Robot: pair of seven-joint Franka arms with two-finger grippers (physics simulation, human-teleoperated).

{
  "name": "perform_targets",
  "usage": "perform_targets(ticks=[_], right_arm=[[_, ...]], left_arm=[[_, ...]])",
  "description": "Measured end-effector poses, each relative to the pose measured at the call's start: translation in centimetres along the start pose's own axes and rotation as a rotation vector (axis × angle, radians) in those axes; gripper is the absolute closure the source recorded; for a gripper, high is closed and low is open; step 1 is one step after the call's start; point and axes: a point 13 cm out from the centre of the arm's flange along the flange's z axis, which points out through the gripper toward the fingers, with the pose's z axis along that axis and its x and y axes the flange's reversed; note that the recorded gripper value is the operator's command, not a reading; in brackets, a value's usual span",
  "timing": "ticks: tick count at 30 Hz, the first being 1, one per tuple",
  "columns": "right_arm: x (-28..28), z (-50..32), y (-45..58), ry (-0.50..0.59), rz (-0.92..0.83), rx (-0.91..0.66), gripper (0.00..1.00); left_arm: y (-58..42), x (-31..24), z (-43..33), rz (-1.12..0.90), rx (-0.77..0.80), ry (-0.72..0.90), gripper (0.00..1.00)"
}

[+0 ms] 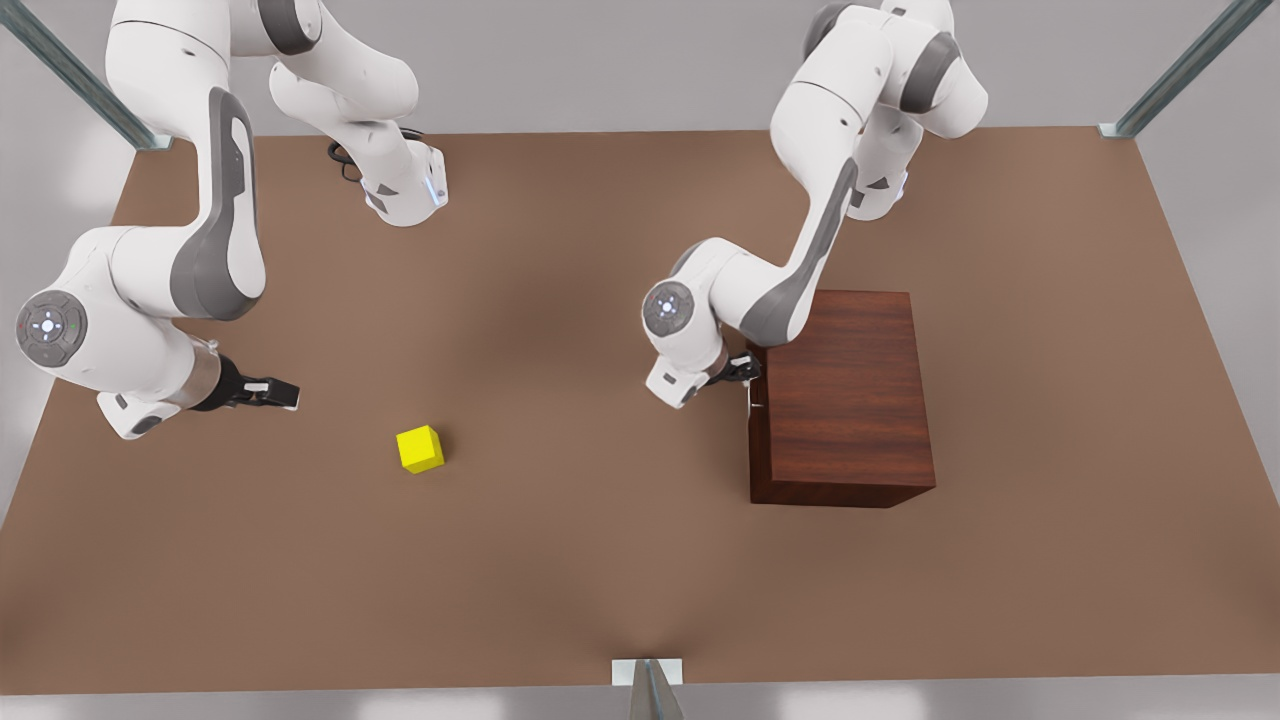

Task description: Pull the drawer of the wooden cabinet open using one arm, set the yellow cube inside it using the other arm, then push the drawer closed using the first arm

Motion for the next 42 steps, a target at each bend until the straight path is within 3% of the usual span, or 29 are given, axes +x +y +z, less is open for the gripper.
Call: perform_targets(ticks=[23, 42], right_arm=[[-0.1, 0.0, 0.1, -0.002, 0.001, 0.000, 0.00], [-0.2, 0.1, 0.1, -0.001, 0.001, 0.000, 0.00]], left_arm=[[0.4, 2.6, 5.2, 0.031, -0.187, -0.017, 0.00], [-3.0, 2.2, 3.9, -0.054, -0.110, -0.053, 0.00]])
